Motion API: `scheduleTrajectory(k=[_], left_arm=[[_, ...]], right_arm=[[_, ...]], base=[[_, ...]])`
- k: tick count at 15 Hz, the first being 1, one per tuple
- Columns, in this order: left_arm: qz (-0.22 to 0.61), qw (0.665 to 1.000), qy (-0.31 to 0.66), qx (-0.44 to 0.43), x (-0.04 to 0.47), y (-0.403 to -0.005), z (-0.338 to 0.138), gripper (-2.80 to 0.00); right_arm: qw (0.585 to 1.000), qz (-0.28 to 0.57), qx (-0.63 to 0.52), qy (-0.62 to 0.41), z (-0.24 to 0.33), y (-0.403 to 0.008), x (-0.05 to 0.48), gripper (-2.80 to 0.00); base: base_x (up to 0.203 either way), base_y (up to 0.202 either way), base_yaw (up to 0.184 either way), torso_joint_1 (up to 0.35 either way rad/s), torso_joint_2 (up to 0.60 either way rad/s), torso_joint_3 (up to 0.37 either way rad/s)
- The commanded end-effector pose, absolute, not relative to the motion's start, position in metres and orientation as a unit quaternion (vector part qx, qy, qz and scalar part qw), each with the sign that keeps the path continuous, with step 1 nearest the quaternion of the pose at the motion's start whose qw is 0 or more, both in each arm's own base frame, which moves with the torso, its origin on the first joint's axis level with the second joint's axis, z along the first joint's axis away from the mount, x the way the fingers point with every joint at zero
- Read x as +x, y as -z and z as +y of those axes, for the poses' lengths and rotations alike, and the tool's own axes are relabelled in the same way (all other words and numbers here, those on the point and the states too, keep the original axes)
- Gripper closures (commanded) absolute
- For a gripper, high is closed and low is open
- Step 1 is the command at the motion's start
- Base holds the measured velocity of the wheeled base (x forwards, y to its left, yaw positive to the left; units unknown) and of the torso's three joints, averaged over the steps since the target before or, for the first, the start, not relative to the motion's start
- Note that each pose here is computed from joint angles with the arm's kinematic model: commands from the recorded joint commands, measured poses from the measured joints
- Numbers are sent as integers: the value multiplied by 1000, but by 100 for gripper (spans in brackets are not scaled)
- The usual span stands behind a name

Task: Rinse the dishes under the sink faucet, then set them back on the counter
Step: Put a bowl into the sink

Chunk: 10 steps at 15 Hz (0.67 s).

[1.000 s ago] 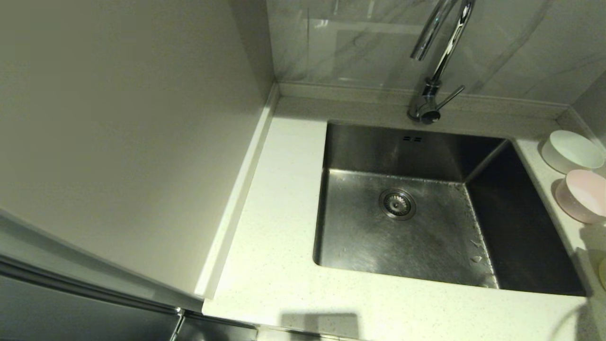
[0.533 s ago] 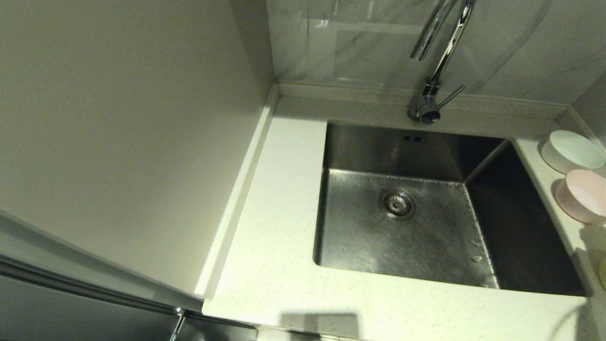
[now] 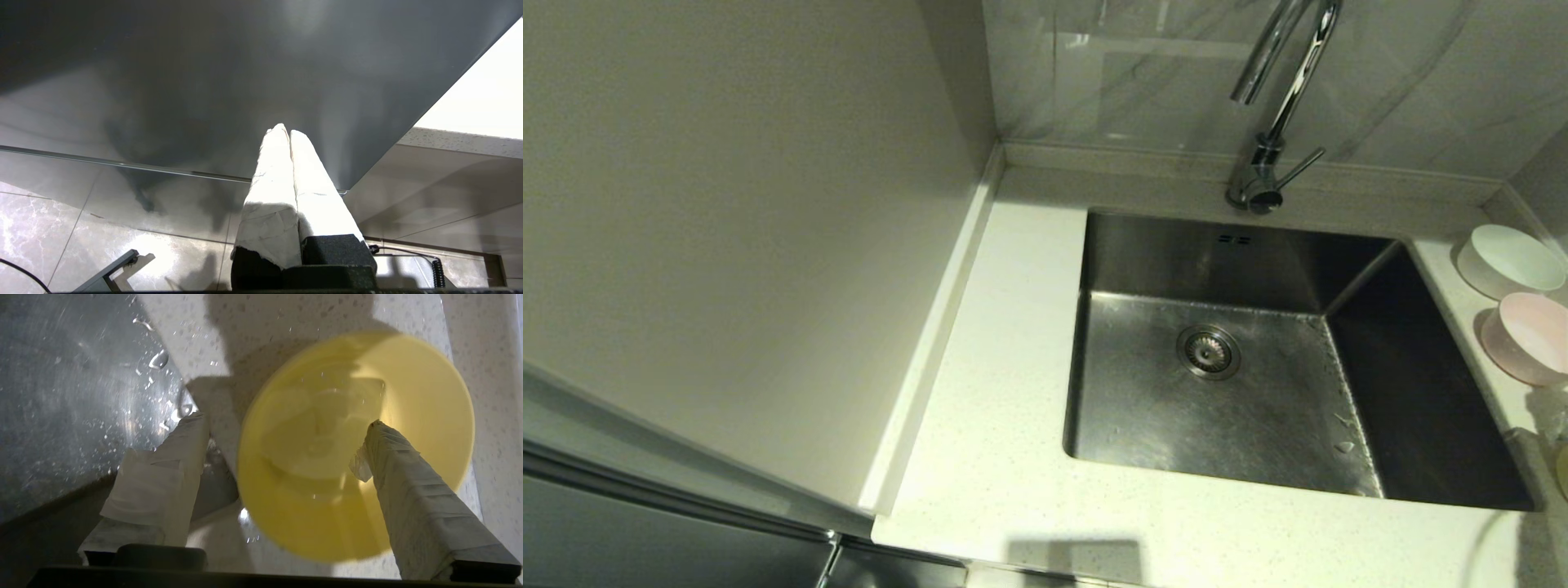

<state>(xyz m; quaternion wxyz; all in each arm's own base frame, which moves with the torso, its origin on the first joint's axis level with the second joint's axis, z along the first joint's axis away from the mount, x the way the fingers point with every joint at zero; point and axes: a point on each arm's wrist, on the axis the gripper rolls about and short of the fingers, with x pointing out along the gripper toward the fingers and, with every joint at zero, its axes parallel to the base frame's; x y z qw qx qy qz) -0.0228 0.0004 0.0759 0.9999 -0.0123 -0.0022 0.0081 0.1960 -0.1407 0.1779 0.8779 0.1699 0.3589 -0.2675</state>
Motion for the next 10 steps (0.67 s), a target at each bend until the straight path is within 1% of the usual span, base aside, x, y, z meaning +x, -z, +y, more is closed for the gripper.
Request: scheduleTrajectory(k=[1,2,3,10], left_arm=[[-3,1000,-8,-12,-23,-76,0,0],[-3,1000,-8,-12,-23,-76,0,0],[-3,1000,-8,-12,-23,-76,0,0],[-3,1000,-8,-12,-23,-76,0,0]], right_arm=[[871,372,174,267,-144,-168,201,-280],[871,373,174,269,-144,-168,201,-280],[871,373,173,268,-144,-168,201,0],[874,384,156,254,-136,-164,192,0]], base=[[0,0,0,0,0,0],[0,0,0,0,0,0],[0,0,0,0,0,0],[0,0,0,0,0,0]])
